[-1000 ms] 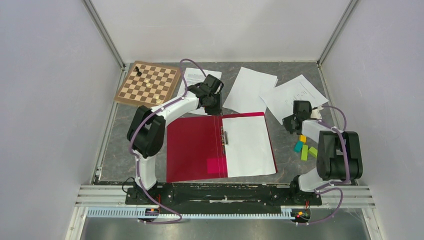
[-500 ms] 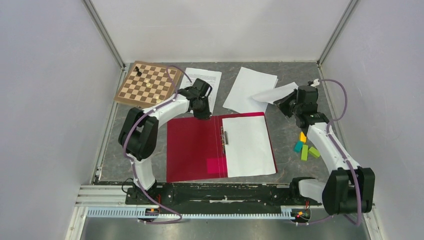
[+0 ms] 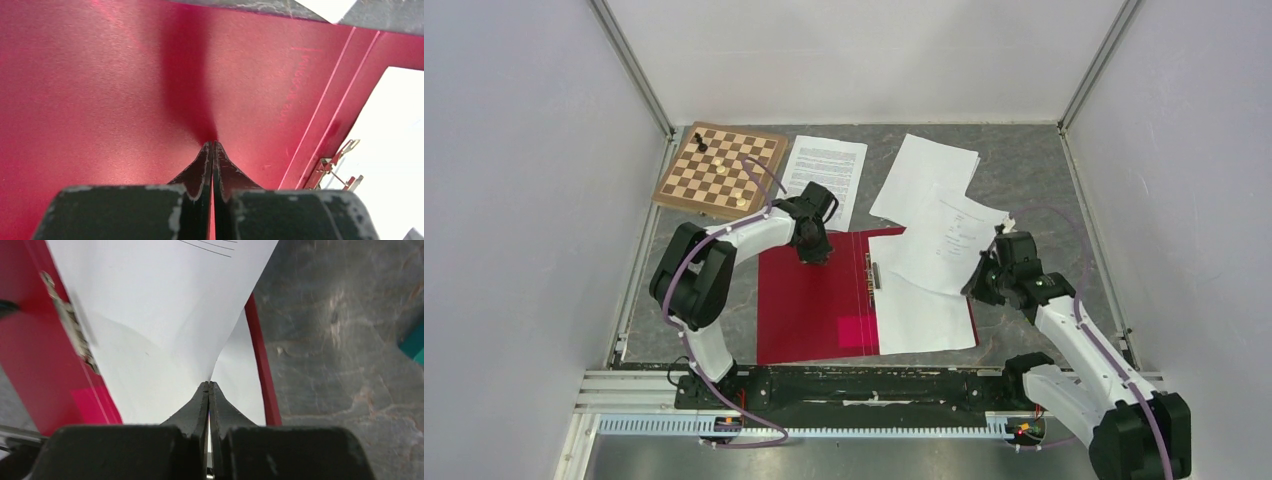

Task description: Put the files into the folder

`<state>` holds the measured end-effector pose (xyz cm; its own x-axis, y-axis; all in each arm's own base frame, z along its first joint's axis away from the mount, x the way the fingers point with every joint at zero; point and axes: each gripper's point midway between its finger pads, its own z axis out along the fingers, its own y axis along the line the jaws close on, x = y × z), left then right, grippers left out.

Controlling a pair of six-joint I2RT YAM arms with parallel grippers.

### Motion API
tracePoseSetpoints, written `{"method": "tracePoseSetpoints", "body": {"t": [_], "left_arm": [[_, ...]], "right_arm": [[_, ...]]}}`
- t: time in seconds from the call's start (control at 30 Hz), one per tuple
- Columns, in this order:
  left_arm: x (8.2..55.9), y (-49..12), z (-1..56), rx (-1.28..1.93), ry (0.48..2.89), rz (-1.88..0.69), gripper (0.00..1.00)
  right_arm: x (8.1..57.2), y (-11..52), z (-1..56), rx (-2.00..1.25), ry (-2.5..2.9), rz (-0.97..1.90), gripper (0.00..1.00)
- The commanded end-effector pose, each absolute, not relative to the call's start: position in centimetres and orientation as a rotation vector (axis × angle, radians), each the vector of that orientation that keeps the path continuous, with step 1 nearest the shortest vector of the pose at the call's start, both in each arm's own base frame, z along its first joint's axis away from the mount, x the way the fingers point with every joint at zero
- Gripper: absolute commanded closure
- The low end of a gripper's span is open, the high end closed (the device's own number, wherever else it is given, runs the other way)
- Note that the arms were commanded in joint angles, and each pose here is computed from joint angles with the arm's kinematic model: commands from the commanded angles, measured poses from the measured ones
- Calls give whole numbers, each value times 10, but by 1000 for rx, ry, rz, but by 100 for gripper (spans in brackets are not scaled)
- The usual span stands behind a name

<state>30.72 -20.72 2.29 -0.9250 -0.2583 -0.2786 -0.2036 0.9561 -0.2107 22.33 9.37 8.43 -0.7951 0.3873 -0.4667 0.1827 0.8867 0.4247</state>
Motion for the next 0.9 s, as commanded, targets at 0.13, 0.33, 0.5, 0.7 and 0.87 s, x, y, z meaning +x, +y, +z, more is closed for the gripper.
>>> {"method": "tracePoseSetpoints", "body": {"t": [0.13,0.33,0.5,0.7,0.87], "left_arm": [[324,-185,22,-493,2720,-56,98],[338,-173,18,-430,2711,88,98],[348,-174,17,-404,2709,112,98],[356,-175,19,-367,2701,131,98],[361,-175,17,-327,2705,147,98]], "right_arm": [[177,80,61,227,2632,297,100],[166,90,65,61,2672,261,100],[153,102,63,-102,2709,220,100],[147,99,72,-224,2704,119,100],[140,115,82,-356,2679,156,100]]}}
